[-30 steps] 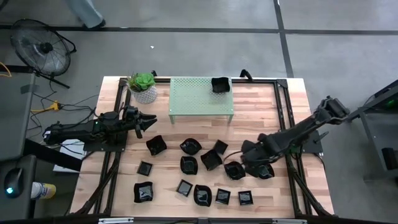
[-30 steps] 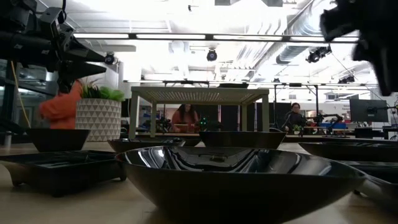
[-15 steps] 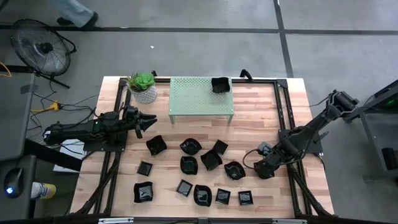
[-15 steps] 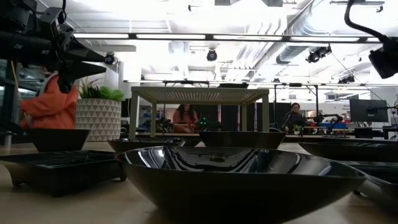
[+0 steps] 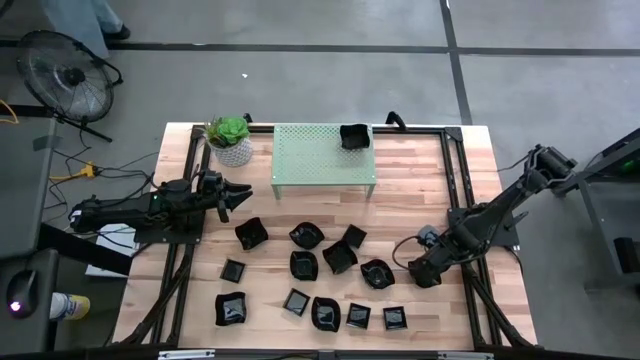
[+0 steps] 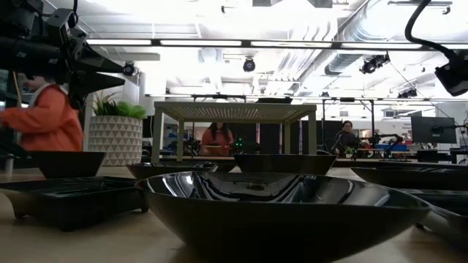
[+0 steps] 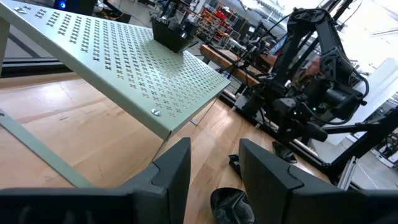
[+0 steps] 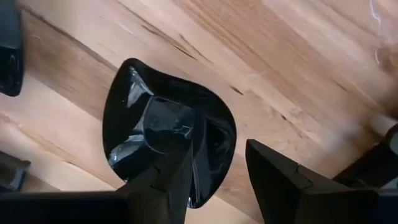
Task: Pick & Place Mini shaped plates
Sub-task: Put the leaf shaped plate on the shelf
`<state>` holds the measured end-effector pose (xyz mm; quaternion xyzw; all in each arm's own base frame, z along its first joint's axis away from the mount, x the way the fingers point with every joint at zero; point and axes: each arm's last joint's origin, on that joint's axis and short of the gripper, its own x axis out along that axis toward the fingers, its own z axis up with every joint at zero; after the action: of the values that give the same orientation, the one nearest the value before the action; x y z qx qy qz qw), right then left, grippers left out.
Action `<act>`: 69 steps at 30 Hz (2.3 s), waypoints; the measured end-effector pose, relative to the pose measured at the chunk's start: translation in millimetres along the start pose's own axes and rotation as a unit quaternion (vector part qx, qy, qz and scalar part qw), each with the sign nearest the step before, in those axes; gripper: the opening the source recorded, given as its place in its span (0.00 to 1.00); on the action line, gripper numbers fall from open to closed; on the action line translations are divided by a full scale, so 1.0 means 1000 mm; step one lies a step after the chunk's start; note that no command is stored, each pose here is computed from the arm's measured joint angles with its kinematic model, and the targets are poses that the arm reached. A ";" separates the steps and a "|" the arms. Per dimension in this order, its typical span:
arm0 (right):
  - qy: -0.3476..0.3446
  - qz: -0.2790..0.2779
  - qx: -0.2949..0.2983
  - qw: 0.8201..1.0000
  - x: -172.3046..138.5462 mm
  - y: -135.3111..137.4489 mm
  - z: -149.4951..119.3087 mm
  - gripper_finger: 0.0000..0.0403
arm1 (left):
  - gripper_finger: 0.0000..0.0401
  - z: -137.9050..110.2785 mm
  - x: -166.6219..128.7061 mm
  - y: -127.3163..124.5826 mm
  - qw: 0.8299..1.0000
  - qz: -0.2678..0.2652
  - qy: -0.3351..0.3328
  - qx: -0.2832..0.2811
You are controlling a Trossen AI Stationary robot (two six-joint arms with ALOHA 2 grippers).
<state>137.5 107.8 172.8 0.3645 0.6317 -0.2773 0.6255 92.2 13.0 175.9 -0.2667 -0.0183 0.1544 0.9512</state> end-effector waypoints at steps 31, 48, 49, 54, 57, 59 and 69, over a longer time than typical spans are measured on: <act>0.021 -0.040 -0.003 0.999 0.022 0.011 0.000 0.06 | 0.33 0.000 0.000 0.000 1.000 0.000 0.000 0.000; 0.019 -0.029 -0.004 0.999 -0.010 0.008 -0.002 0.00 | 0.33 0.000 0.000 0.000 1.000 0.000 0.000 0.000; 0.015 -0.028 -0.004 0.999 -0.017 0.007 -0.002 0.00 | 0.33 0.000 0.000 0.000 1.000 0.000 0.000 0.000; -0.013 -0.009 -0.006 1.000 -0.051 0.006 -0.003 0.00 | 0.33 0.000 0.000 0.000 1.000 0.000 0.000 0.000; -0.032 -0.007 -0.006 0.999 -0.070 0.006 -0.003 0.00 | 0.33 0.000 0.000 0.000 1.000 0.000 0.000 0.000; -0.044 -0.009 -0.006 0.999 -0.083 0.007 -0.003 0.00 | 0.33 0.000 0.000 0.000 1.000 0.000 0.000 0.000; -0.102 0.023 -0.010 0.995 -0.135 0.012 0.003 0.00 | 0.33 0.000 0.000 0.000 1.000 0.000 0.000 0.000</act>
<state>142.8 96.7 307.4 0.3421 0.5594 -0.2921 0.6962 92.2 13.0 175.9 -0.2667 -0.0183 0.1544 0.9511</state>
